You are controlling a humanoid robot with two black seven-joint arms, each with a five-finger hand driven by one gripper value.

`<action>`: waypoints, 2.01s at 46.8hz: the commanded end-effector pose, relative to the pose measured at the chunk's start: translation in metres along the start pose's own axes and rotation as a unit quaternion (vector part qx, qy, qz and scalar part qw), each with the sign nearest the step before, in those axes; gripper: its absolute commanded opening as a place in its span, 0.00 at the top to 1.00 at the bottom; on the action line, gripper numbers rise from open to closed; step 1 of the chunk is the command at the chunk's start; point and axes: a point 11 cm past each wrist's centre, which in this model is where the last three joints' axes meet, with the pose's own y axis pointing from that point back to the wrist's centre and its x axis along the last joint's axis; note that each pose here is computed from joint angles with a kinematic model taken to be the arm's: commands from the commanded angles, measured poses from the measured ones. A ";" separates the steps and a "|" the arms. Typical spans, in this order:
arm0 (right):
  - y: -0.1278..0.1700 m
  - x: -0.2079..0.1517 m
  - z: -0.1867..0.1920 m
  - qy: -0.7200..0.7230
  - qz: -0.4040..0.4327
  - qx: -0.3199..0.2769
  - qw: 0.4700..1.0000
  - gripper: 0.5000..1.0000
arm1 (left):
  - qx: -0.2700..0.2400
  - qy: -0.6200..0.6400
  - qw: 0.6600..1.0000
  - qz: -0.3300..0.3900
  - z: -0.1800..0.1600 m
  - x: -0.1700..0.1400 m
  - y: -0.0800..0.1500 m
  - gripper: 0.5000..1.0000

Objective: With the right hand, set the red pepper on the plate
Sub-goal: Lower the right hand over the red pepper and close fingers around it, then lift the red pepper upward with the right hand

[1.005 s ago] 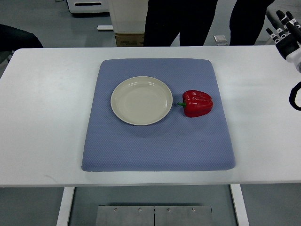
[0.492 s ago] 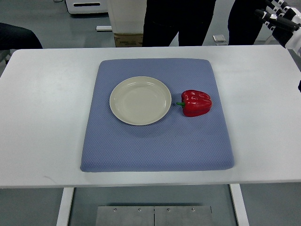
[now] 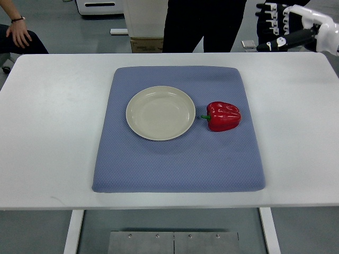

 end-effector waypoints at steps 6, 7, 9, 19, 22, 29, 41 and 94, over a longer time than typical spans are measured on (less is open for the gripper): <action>0.000 -0.014 0.012 0.092 -0.043 -0.054 0.993 0.00 | 0.000 0.000 1.000 0.000 0.000 0.000 0.000 0.00; 0.000 -0.014 0.013 0.097 -0.044 -0.057 0.993 0.00 | 0.000 0.000 1.000 0.000 0.000 0.000 0.000 0.00; 0.000 -0.015 0.014 0.106 -0.048 -0.062 0.991 0.00 | 0.000 0.000 1.000 0.000 0.000 0.000 0.000 0.00; -0.002 -0.024 0.028 0.160 -0.081 -0.109 0.978 0.00 | 0.000 0.000 1.000 0.000 0.000 0.000 0.000 0.00; -0.006 -0.031 0.031 0.164 -0.092 -0.114 0.975 0.00 | 0.000 0.000 1.000 0.000 0.000 0.000 0.000 0.00; -0.017 -0.048 0.033 0.185 -0.121 -0.126 0.967 0.00 | 0.000 0.000 1.000 0.000 0.000 0.000 0.000 0.00; -0.047 -0.078 0.033 0.219 -0.154 -0.130 0.955 0.00 | 0.000 -0.001 1.000 0.000 0.000 0.000 0.000 0.00; -0.086 -0.127 0.064 0.265 -0.188 -0.148 0.934 0.95 | 0.000 0.000 1.000 0.000 0.000 0.000 0.000 0.00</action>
